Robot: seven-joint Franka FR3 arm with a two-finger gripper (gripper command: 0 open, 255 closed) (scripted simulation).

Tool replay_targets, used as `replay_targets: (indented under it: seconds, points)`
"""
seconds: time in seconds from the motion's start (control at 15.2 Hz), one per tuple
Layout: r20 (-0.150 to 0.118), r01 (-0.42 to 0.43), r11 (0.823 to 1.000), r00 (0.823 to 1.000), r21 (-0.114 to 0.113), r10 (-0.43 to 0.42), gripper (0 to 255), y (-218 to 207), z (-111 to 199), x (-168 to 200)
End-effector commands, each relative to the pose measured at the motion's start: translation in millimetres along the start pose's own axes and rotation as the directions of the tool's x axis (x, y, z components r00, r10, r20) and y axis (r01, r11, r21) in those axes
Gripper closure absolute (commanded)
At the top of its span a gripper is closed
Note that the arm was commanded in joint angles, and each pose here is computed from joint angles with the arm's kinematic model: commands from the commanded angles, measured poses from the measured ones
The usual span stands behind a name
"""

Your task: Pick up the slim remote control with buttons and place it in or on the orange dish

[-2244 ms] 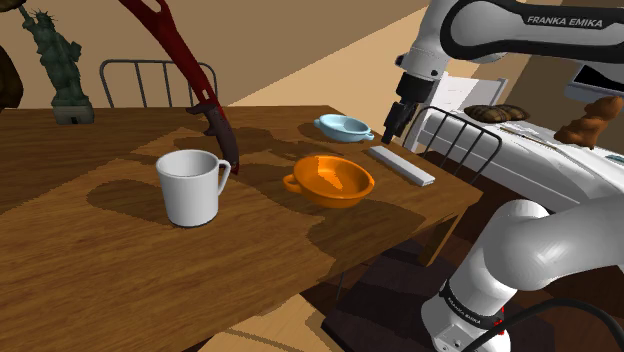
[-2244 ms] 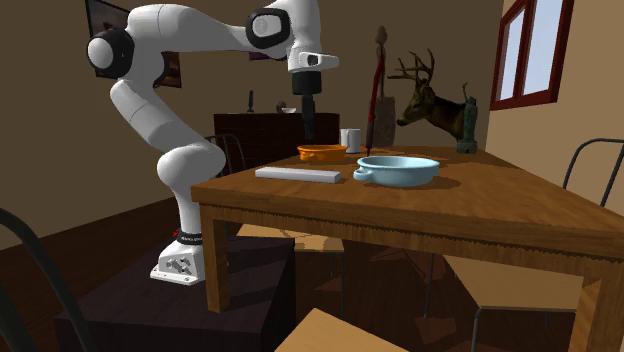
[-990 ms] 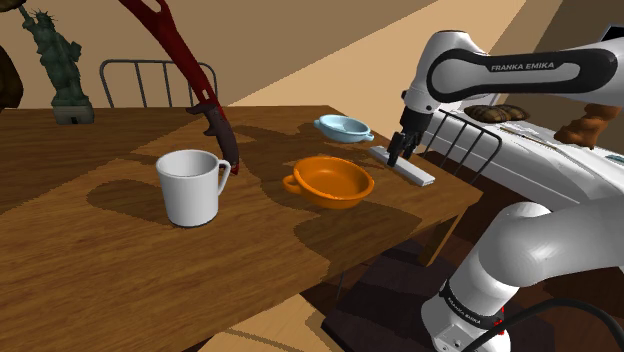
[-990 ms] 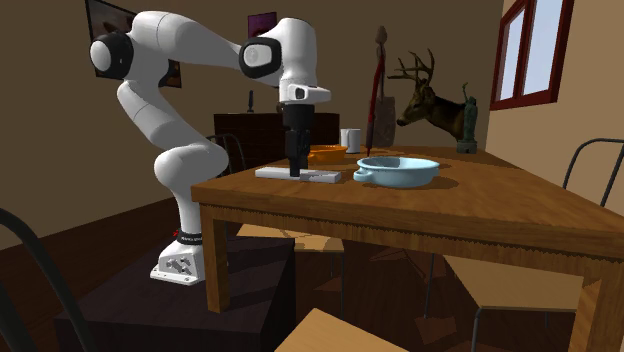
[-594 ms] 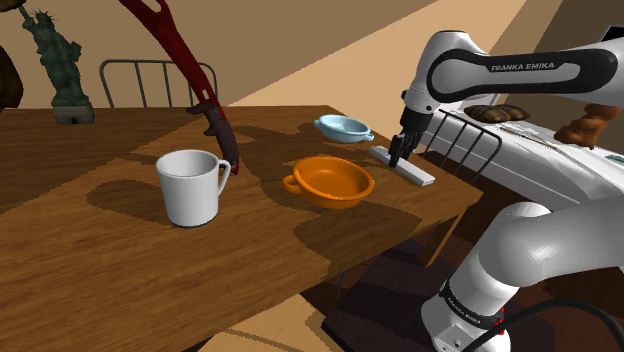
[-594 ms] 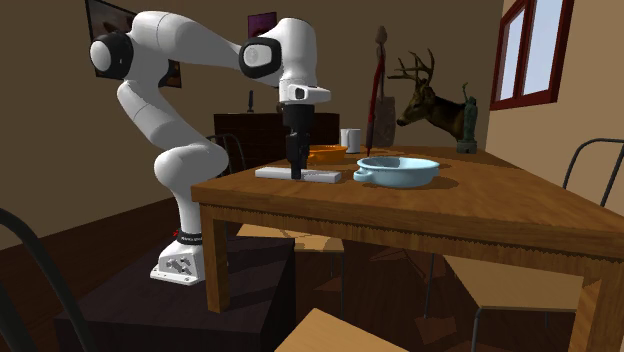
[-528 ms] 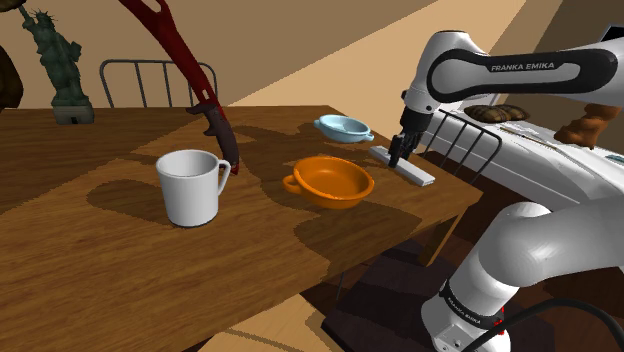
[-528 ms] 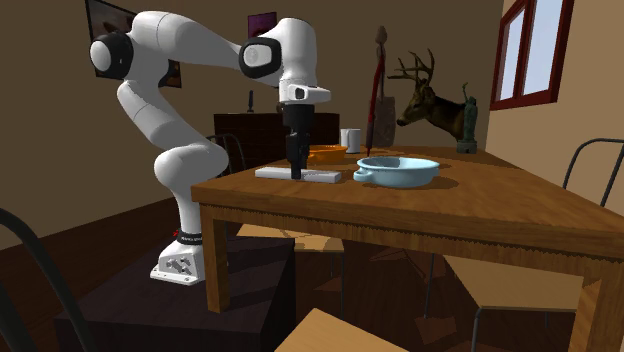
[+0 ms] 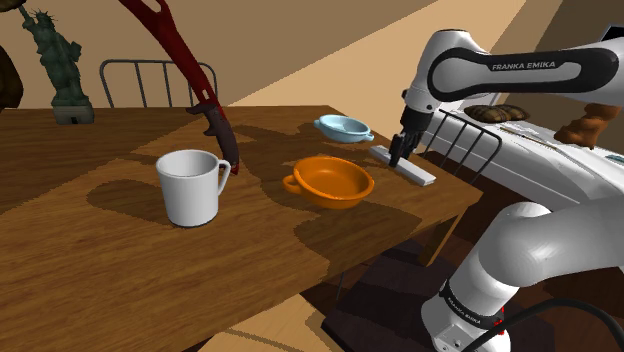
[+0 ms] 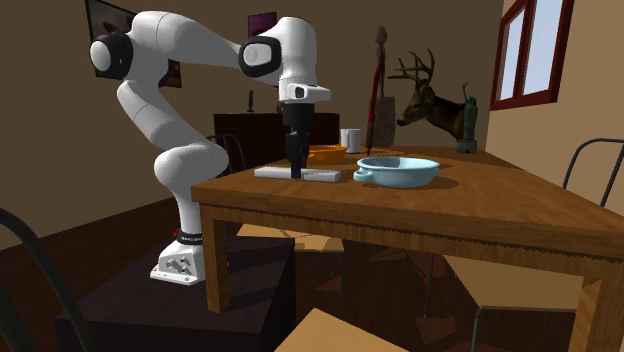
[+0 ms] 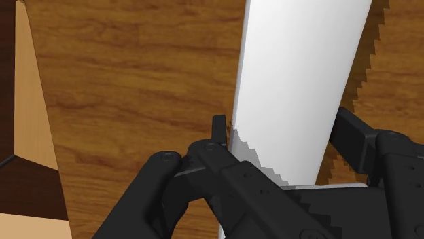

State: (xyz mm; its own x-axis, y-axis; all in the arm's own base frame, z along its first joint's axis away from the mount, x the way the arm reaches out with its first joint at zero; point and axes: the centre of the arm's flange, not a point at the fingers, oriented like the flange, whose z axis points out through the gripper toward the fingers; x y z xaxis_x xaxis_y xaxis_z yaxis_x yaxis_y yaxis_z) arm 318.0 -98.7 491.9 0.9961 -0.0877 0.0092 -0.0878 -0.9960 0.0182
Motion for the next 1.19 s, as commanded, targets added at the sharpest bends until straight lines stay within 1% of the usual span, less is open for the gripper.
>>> replay_targets:
  seconds: [0.0, 1.12]
  points:
    - [0.000, 0.000, 1.000, 1.000, 0.000, 0.000, 255, 0, -8, 0]
    - [0.000, 0.000, 1.000, 1.000, 0.000, 0.000, 255, 2, -98, 1]
